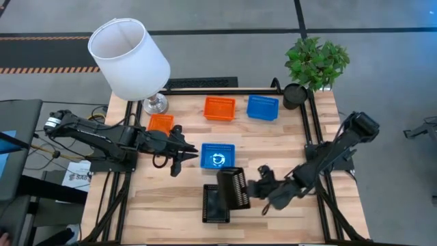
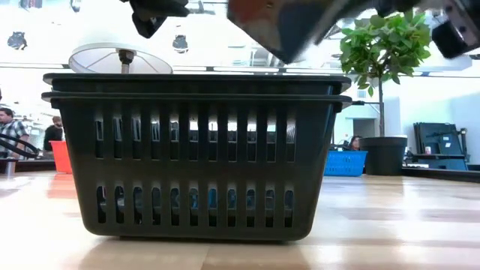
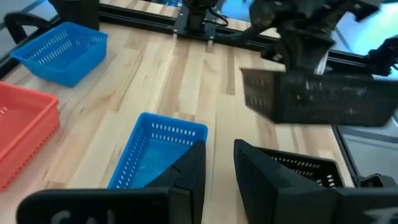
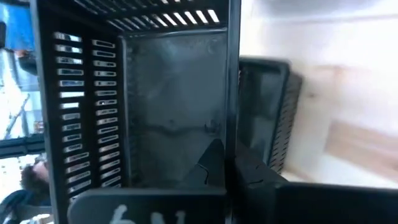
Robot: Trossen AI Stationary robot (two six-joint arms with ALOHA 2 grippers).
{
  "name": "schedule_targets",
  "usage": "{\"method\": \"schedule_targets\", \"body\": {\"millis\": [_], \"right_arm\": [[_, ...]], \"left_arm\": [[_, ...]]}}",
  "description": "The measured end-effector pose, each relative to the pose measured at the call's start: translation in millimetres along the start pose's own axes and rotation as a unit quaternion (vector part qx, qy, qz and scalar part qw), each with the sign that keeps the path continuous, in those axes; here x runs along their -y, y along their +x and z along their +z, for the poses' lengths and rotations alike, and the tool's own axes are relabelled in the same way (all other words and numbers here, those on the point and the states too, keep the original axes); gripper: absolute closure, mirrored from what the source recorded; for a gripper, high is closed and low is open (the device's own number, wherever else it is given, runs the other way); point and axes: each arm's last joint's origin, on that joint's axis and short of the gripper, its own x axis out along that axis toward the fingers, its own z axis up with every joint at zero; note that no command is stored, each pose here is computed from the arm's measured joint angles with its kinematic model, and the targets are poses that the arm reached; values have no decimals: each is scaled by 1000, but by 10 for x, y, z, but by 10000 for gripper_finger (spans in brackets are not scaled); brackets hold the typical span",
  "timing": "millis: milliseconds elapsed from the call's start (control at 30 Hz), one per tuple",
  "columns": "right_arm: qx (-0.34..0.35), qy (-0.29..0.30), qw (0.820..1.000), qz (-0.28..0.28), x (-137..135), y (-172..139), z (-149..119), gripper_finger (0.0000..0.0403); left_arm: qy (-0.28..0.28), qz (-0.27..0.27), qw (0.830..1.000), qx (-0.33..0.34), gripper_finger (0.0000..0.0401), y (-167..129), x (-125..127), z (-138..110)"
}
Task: Stack baskets by color
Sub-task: Stack the right black bin on the stacked black bins
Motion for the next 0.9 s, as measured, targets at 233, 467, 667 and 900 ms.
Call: {"method": "schedule_targets", "body": {"millis": [233,467,667,900], "right_arm": [[9,-8,1000,-22,-282,237,-238,392],[47,-4,998,-50,-337,308,-369,397],[58,-2,997,-47,-352,382,-419,393],[69,-10,996,-62,-336,429,-392,391]], "left_arm": [[4,-15,1000,-13,330,-4,5,-18],[1,-26,1000,-12,331,-5,13,-12],[0,-27,1000,-9,331,-4,15,-7],[-2,-28,1000,-5,331,-4,17,1]]}}
